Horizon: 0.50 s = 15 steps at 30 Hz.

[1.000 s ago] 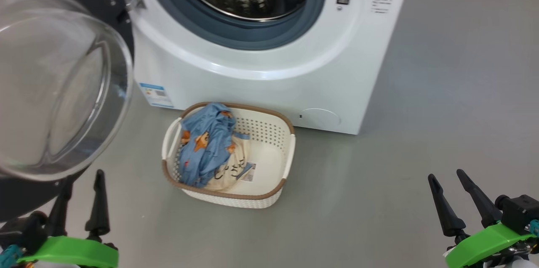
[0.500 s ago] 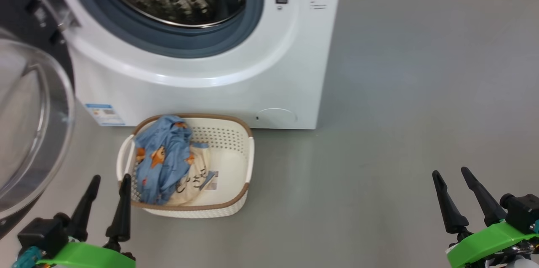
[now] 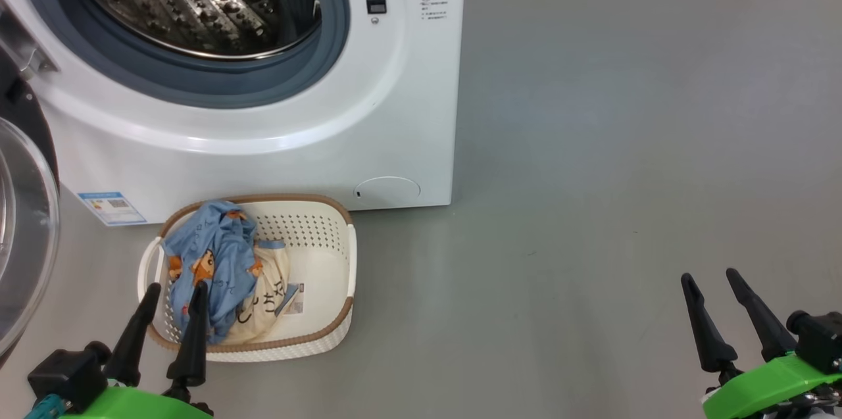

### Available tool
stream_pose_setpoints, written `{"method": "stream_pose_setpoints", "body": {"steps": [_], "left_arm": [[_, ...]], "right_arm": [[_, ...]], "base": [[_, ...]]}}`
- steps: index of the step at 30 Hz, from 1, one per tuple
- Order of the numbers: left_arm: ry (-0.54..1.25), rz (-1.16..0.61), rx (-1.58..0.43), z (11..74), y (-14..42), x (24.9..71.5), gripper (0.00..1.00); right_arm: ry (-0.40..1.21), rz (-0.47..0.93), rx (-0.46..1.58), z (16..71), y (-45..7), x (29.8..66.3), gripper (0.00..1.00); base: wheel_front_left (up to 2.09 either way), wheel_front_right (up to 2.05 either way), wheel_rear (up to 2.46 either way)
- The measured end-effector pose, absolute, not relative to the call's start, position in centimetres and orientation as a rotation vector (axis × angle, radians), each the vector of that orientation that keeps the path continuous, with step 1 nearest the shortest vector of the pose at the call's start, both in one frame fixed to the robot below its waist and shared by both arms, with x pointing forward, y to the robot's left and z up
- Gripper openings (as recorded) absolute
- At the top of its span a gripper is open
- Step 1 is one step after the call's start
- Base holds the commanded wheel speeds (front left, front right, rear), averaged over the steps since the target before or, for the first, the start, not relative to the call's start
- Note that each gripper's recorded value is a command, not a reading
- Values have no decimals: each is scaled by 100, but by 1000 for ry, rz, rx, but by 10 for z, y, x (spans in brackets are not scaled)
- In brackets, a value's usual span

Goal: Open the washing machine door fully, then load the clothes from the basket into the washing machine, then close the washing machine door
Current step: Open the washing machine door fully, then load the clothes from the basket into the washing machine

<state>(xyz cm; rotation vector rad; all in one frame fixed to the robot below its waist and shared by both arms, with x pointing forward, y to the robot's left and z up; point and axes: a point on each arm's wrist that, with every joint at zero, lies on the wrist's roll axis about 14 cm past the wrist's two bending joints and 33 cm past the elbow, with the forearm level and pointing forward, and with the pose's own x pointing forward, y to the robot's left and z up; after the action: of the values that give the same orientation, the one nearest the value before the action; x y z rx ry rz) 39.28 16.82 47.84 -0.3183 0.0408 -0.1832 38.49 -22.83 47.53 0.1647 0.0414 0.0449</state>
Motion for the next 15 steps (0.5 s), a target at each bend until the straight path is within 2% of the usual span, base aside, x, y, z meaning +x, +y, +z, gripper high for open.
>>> {"method": "stream_pose_setpoints", "body": {"steps": [15], "left_arm": [[41, -166, -318, 478, 174, 387, 100]], "right_arm": [[37, 47, 166, 477, -227, 386, 100]], "base": [[0, 0, 0]]}}
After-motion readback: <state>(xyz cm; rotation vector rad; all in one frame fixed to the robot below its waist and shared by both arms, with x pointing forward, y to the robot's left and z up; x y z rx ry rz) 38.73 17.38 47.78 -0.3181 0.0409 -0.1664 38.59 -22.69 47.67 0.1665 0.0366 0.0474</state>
